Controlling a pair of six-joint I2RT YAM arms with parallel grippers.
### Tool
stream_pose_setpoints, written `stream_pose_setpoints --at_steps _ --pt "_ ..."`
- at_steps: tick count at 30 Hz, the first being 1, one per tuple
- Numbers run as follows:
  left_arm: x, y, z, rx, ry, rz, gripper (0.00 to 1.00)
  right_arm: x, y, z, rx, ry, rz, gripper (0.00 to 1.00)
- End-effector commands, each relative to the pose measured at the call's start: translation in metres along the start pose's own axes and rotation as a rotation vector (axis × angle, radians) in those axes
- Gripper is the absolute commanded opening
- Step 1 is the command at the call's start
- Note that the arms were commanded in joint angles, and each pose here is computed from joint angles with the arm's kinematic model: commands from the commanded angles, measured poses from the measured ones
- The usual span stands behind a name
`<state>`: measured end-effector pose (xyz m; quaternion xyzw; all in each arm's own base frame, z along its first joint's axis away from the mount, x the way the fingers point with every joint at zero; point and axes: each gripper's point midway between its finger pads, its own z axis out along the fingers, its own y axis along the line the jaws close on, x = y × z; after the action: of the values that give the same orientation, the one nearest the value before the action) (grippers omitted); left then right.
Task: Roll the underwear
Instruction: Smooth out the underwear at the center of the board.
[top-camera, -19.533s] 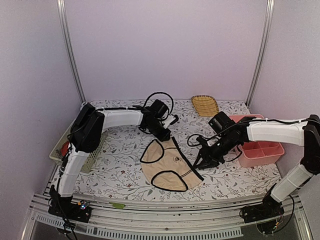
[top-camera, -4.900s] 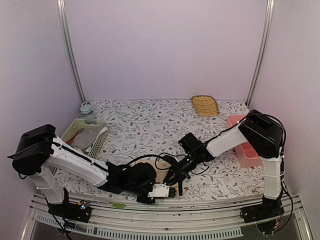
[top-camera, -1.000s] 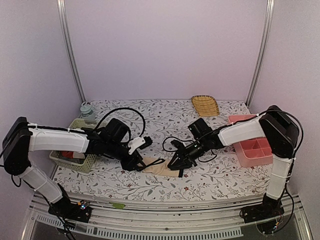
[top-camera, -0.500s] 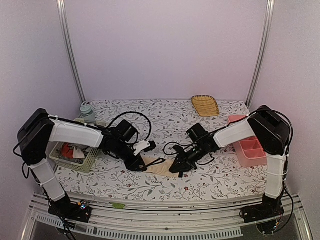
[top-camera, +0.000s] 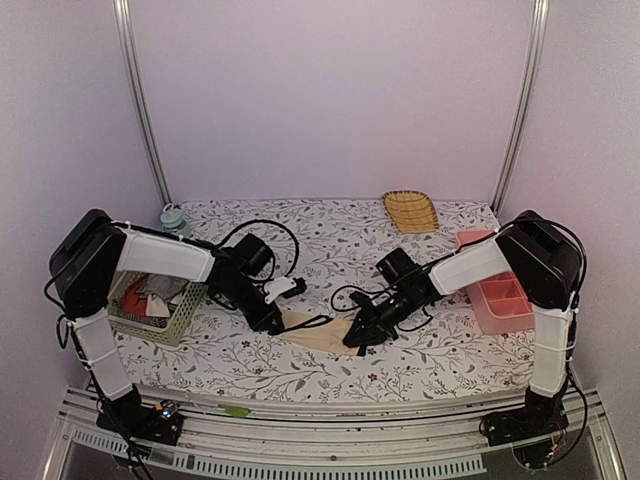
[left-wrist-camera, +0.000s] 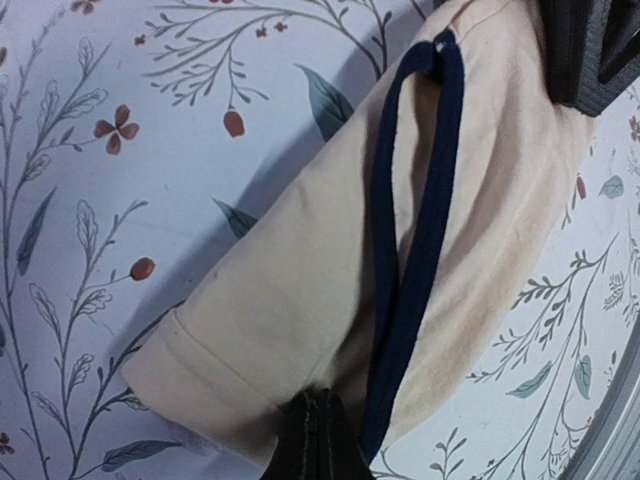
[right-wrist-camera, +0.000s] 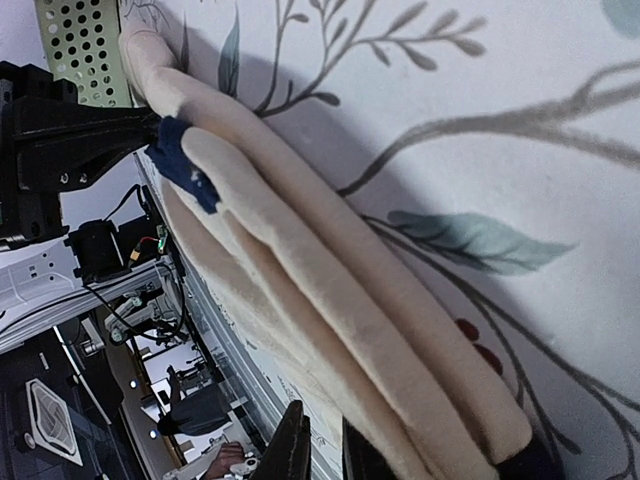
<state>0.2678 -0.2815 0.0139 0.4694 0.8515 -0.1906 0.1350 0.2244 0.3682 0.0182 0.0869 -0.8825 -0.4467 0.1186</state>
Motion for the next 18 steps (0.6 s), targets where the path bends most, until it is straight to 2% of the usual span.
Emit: stream_pose_setpoints --at_steps 1,4,5,9,13,14,15,16,18 --pt "0.017 0.009 0.003 -0.012 0.071 -0.025 0.0 0.015 -0.019 0.002 0.046 0.04 0.039 0.15" --pt "0.008 0.01 -0.01 -0.043 0.027 -0.021 0.0 0.014 0.013 -0.005 -0.025 0.037 -0.034 0.22" --pt "0.0 0.011 -0.019 -0.065 -0.012 -0.015 0.03 0.012 0.027 -0.01 -0.053 0.026 -0.064 0.24" --pt "-0.035 0.012 -0.067 -0.159 -0.196 0.015 0.28 0.003 0.071 -0.033 -0.129 -0.029 -0.162 0.33" --pt "-0.056 0.015 -0.113 -0.26 -0.326 0.025 0.41 -0.007 0.11 -0.059 -0.189 -0.093 -0.245 0.44" --pt "-0.062 0.016 -0.127 -0.292 -0.361 0.026 0.51 -0.012 0.117 -0.068 -0.196 -0.119 -0.266 0.46" --pt "-0.067 0.017 -0.14 -0.32 -0.396 0.024 0.56 -0.018 0.122 -0.077 -0.197 -0.148 -0.283 0.49" --pt "-0.073 0.016 -0.155 -0.346 -0.44 0.025 0.73 -0.024 0.125 -0.088 -0.187 -0.185 -0.298 0.51" --pt "-0.084 0.02 -0.186 -0.42 -0.543 0.0 0.81 -0.04 0.128 -0.11 -0.131 -0.287 -0.353 0.56"
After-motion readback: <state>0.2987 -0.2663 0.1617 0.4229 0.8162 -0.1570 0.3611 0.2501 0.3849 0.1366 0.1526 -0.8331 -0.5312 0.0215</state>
